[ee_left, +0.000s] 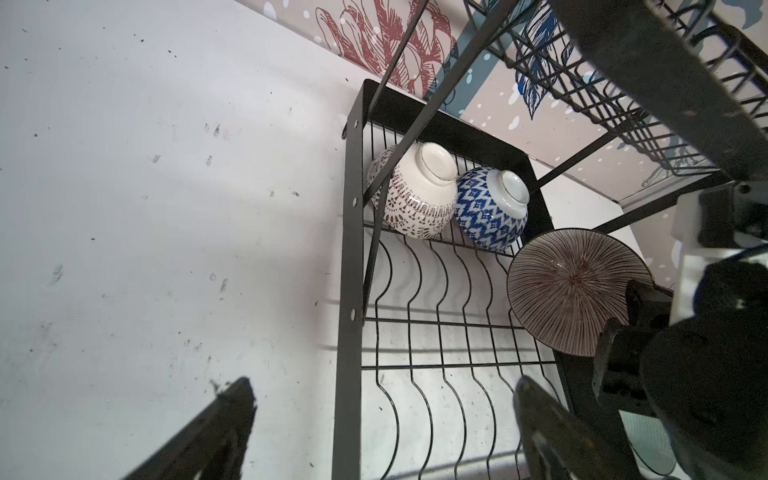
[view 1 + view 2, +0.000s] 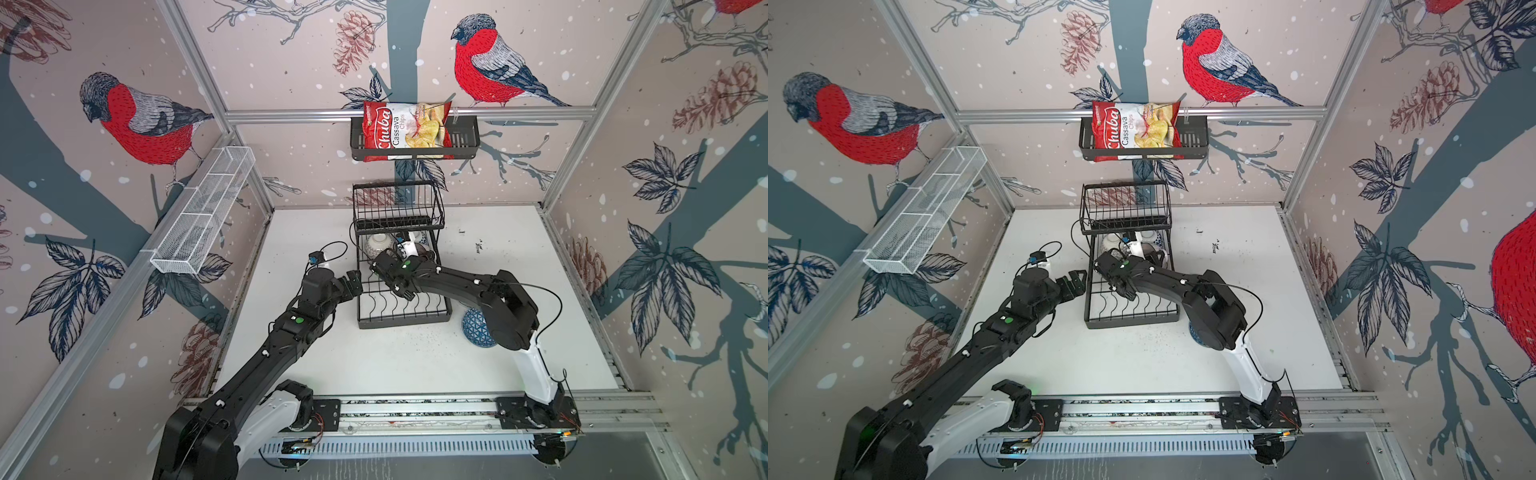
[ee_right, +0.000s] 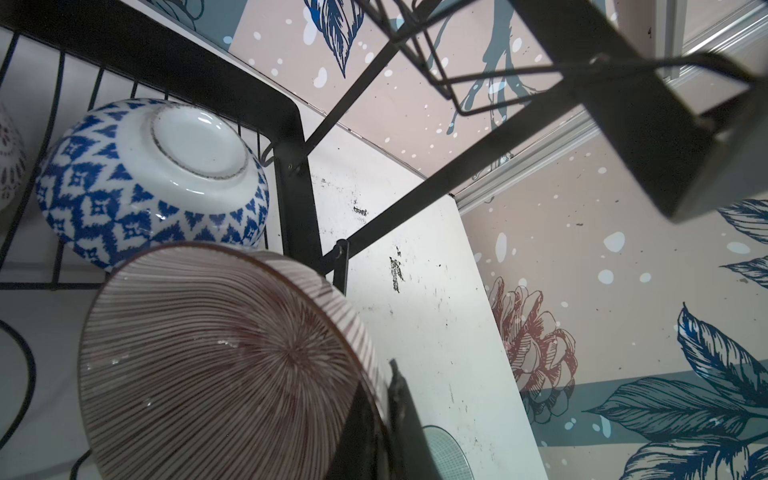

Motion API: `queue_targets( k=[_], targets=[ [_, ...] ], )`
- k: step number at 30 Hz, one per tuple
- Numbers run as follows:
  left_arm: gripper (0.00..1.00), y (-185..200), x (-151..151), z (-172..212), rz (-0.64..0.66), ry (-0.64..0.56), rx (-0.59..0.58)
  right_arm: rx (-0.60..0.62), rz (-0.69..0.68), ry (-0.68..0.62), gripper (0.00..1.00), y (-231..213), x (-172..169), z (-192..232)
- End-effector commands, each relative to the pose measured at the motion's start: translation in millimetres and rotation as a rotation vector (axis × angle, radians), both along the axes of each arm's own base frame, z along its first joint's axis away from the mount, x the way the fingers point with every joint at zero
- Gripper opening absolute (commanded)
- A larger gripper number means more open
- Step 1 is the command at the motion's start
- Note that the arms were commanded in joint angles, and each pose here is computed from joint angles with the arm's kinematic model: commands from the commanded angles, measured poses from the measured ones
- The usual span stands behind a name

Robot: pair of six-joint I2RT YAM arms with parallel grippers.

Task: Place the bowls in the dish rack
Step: 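Carry the pink-striped bowl over the lower rack tier with the right gripper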

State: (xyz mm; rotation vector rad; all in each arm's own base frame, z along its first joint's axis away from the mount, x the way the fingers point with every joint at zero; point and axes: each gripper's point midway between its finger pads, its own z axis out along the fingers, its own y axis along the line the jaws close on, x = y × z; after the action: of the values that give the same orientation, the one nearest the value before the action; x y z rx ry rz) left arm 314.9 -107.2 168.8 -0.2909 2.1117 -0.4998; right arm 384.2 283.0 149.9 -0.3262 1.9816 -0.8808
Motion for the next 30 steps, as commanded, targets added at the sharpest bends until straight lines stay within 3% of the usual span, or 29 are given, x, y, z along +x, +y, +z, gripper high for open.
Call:
queue_targets(
  k=[1,30],
  targets=[
    [0.96,-3,5,8,-0.01,-0.039,-0.02,-0.023,-0.027,-0.062,0.0,-4,5,10],
    [0.96,4,5,8,0.007,-0.045,-0.015,-0.098,-0.08,-0.078,0.0,-7,21,-7]
  ],
)
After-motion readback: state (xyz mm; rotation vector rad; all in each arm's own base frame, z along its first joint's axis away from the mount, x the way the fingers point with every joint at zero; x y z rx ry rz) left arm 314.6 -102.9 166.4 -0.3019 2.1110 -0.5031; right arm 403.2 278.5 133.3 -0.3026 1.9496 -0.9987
